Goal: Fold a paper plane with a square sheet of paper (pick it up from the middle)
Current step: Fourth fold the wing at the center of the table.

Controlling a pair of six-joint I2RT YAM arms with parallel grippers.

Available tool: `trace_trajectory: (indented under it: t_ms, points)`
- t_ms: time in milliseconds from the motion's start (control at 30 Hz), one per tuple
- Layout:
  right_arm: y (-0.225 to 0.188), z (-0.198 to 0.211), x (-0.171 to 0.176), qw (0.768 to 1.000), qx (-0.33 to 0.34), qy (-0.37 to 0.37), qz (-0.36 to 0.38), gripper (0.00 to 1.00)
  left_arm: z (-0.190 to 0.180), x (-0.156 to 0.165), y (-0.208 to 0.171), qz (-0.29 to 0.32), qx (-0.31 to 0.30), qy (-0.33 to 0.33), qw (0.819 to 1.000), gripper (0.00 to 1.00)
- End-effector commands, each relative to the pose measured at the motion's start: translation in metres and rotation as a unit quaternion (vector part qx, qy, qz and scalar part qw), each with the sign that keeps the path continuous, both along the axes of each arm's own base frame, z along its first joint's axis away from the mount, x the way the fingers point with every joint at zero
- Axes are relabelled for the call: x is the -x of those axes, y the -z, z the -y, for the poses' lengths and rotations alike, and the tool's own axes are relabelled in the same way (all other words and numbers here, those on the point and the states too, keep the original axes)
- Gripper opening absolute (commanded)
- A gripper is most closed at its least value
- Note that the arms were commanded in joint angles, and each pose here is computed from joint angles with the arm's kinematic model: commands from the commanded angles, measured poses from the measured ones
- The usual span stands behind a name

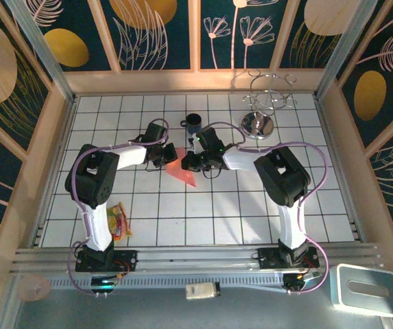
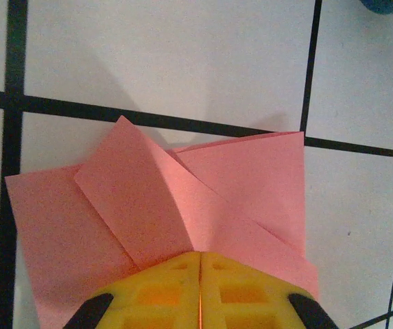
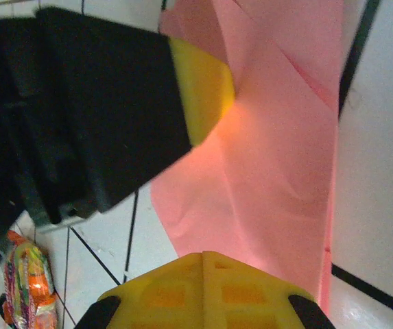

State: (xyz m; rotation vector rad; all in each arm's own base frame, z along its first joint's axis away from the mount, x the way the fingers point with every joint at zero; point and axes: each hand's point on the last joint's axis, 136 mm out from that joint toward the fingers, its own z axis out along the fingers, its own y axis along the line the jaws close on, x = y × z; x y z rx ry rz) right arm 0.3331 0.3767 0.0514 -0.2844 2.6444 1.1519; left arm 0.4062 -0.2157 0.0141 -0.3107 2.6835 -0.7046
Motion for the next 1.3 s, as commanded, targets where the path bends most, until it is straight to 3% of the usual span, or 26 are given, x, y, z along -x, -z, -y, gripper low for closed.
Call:
trace_trajectory:
  t_ms: [0,400,833,1267]
  points:
    - [0.011,-0.004,-0.003,1.0,0.014,0.003,-0.013,0.02,-0.017,0.015,0.028,-0.042,-0.048,-0.003,0.998,0.08]
    - [0.038,-0.004,-0.004,0.999,0.042,-0.001,-0.034,0.02,-0.021,0.019,0.033,-0.048,-0.061,-0.003,0.997,0.08]
    - [0.044,0.02,0.045,0.995,0.074,-0.051,-0.052,0.02,-0.044,0.029,0.056,-0.076,-0.118,-0.036,0.989,0.08]
    - [0.051,0.062,0.094,0.989,0.116,-0.059,-0.075,0.02,-0.043,0.032,0.054,-0.075,-0.109,-0.035,0.991,0.08]
